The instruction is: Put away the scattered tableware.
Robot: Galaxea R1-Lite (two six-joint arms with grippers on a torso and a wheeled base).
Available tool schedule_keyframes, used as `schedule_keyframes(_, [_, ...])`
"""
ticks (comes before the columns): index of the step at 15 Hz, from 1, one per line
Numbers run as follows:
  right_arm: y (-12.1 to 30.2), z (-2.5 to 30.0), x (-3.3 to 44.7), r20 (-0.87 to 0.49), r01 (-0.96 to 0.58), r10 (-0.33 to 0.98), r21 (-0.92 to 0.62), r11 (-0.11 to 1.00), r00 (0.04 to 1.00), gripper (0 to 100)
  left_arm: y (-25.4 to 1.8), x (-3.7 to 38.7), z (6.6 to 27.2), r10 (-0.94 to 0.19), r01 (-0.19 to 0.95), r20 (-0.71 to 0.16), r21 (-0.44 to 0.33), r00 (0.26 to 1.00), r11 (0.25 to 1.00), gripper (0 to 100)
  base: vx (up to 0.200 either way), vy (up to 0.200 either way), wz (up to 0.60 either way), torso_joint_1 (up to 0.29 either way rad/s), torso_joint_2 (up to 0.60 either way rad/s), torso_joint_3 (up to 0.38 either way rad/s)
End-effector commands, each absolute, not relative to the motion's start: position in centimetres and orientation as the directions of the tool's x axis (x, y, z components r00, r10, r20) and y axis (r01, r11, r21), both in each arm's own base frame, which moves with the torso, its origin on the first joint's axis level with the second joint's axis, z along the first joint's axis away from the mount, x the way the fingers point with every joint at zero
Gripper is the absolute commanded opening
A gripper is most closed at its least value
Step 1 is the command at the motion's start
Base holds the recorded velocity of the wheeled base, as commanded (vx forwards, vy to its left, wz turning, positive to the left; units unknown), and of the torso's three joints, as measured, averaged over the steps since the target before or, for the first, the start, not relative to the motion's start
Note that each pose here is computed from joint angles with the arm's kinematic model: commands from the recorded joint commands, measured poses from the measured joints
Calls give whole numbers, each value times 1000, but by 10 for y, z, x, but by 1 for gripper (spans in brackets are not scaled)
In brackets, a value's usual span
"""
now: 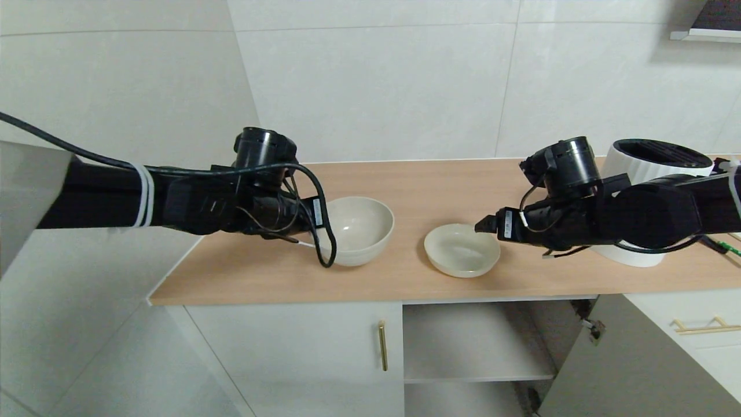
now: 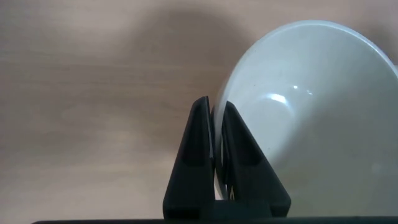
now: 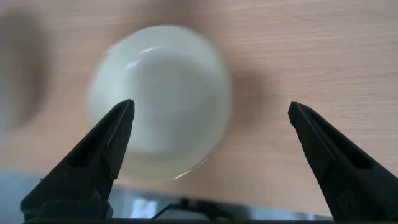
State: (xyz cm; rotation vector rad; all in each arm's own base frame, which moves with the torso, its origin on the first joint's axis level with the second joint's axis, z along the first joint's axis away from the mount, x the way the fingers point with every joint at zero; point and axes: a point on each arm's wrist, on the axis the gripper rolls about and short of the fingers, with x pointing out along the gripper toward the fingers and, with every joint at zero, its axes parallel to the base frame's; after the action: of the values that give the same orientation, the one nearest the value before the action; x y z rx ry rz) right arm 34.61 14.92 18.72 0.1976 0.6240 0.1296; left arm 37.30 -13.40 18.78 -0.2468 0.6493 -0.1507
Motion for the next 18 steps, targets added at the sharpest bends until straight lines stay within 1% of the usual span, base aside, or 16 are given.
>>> schedule_keyframes(1, [153, 171, 356, -595, -29, 138, 189, 982, 792, 100, -124, 347, 222, -230, 81, -513, -296, 827, 952, 0, 0, 0, 0, 0, 0, 0])
schedule_keyframes(3, [156, 162, 363, -605, -9, 111, 170, 985, 788, 100, -118, 339, 232, -228, 80, -493, -302, 840, 950, 0, 0, 0, 0, 0, 0, 0])
schedule_keyframes(5, [157, 153, 367, -621, 3, 94, 154, 988, 778, 100, -117, 339, 233, -226, 80, -487, -304, 844, 949, 0, 0, 0, 0, 0, 0, 0])
schedule_keyframes(9, [159, 147, 372, -626, 13, 80, 143, 990, 776, 100, -117, 339, 233, -227, 81, -483, -305, 846, 949, 0, 0, 0, 0, 0, 0, 0])
schedule_keyframes(10, [159, 146, 372, -627, 15, 78, 141, 990, 775, 0, -117, 339, 233, -227, 81, -483, -305, 846, 949, 0, 0, 0, 0, 0, 0, 0])
schedule_keyframes(14, [161, 143, 373, -630, 10, 82, 140, 990, 772, 0, -117, 339, 233, -227, 81, -483, -305, 846, 949, 0, 0, 0, 0, 0, 0, 0])
schedule_keyframes(18, [163, 152, 371, -613, 11, 91, 161, 987, 785, 0, -113, 327, 239, -230, 85, -473, -308, 850, 948, 0, 0, 0, 0, 0, 0, 0])
